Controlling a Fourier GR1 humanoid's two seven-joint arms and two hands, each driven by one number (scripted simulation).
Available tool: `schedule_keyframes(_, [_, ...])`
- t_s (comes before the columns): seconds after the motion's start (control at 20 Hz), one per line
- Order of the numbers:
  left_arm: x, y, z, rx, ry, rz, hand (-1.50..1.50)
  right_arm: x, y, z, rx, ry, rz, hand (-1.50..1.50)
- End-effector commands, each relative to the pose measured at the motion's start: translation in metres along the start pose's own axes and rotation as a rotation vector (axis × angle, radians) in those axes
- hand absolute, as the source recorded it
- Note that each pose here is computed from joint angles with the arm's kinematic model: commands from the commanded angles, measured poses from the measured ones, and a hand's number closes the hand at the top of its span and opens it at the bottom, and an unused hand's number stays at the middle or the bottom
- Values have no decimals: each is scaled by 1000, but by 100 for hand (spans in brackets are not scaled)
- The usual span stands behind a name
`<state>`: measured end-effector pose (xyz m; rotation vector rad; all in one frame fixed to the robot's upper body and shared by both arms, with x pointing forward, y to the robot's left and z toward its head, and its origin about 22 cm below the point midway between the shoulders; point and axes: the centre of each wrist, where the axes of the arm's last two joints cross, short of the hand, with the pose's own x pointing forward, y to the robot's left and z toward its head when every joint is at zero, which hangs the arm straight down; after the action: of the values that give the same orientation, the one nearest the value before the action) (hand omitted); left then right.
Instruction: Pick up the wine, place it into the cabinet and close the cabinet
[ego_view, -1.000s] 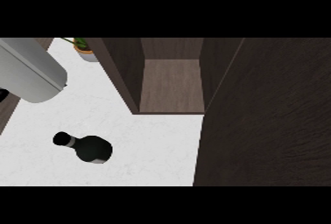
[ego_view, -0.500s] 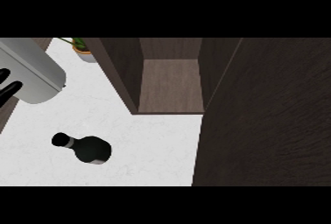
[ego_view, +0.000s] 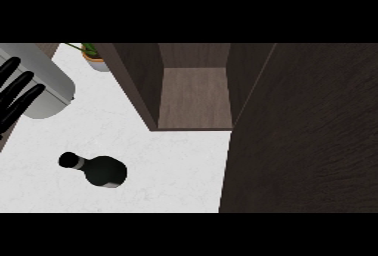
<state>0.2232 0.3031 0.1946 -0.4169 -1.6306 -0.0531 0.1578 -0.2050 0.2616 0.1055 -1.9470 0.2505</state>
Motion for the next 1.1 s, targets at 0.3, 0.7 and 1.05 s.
schedule_keyframes(0.3, [-46, 20, -14, 44, 31, -47, -150, 19, 10, 12, 46, -55, -43, -150])
schedule_keyframes(0.7, [-91, 42, 6, 78, 104, -68, -150, 34, 0, 12, 47, -56, -36, -150])
schedule_keyframes(1.05, [-117, 48, 7, 83, 136, -69, -150, 37, 0, 18, 46, -58, -26, -150])
